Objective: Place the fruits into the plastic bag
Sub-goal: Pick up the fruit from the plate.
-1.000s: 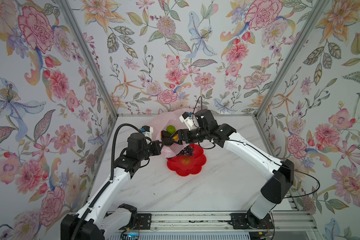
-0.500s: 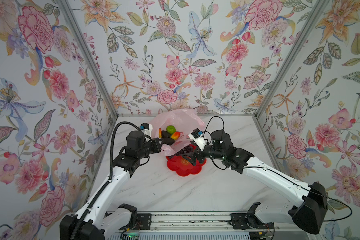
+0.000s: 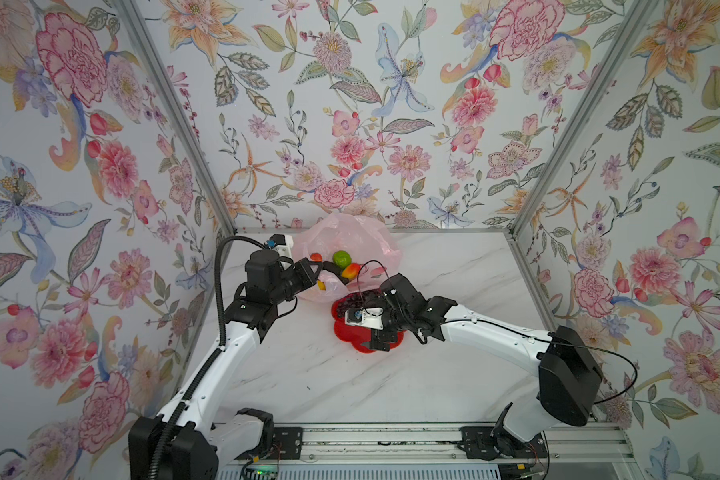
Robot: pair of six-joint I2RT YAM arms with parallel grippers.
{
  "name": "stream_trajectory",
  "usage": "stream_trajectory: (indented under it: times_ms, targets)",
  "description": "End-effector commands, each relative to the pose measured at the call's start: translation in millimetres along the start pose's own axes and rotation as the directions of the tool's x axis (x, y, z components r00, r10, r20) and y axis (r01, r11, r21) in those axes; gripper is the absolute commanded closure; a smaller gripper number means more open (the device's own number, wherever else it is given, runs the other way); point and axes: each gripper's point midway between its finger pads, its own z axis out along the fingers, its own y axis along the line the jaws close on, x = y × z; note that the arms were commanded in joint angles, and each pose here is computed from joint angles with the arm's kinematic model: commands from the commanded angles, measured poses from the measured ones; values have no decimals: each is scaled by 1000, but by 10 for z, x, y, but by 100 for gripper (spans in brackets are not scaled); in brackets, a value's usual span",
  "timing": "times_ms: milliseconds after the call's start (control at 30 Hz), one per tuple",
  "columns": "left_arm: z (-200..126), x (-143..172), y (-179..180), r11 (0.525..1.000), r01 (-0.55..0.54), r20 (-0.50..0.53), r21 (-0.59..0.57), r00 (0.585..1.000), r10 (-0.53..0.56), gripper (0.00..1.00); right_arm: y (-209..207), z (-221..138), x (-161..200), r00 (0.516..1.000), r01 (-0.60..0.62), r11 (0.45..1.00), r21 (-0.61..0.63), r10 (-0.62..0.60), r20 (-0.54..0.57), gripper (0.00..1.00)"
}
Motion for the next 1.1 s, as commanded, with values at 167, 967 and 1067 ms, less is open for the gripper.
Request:
stream_trajectory:
  times_ms: [167, 967, 1067]
  targets:
    - [-79, -160, 27, 1000, 28, 42, 13, 999, -28, 100, -469, 383, 169, 996, 67, 998, -10, -68, -60, 1]
    - [-97, -20, 287, 998, 45, 8, -53, 999, -45, 100, -641, 1049, 817, 975, -123, 976, -177, 86, -203, 15]
    - [-93, 1, 308, 997, 49, 4, -56, 999, -49, 100, -560, 1075, 894, 970, -141, 969, -203, 94, -225, 18]
